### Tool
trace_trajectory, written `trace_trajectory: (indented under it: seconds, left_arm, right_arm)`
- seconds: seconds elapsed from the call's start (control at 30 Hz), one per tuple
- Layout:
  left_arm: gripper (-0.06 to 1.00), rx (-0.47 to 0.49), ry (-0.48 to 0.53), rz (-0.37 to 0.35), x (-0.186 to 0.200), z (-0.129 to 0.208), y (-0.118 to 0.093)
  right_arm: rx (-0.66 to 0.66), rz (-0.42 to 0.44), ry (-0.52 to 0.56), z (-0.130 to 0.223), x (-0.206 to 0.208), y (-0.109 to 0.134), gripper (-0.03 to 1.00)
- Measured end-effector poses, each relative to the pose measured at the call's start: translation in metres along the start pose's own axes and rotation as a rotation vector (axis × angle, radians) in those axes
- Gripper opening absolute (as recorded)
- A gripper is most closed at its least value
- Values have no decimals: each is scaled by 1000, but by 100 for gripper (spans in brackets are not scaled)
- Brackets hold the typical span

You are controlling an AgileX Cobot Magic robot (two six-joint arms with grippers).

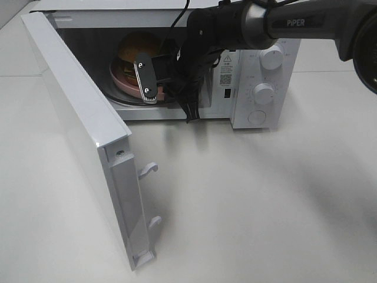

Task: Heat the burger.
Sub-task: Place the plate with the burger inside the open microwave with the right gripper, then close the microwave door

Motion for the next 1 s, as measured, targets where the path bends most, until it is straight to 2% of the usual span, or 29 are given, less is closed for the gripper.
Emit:
trace_trajectory:
  seconds: [0.6,0.7,0.73,0.77,0.83,1.0]
  left_arm:
    - [99,0,0,0,0,0,0]
    - [99,0,0,0,0,0,0]
    - [99,0,0,0,0,0,0]
    - [99,0,0,0,0,0,0]
    - [99,0,0,0,0,0,0]
    - [99,0,0,0,0,0,0]
  right_arm:
    - [25,28,15,0,0,-6,16]
    - [0,44,16,0,1,-9,22]
    - [-2,51,13,-3,1,-11,27]
    - [-2,51,13,-3,1,-11,27]
    - [-7,55,10,-6,2,-12,35]
    - [-20,79,9,-6,12,-21,41]
Point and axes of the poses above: a point on each arm's last joint axis where the gripper is mounted, x pointing back along that axis away from the gripper, y along the wrist's bending axis when the last joint is at zero, z = x × y, the point moved 10 cm from there along -x, pointing out along that axis toward the gripper, and after that the axes turned 13 degrees about x, right-handed, at the moved point
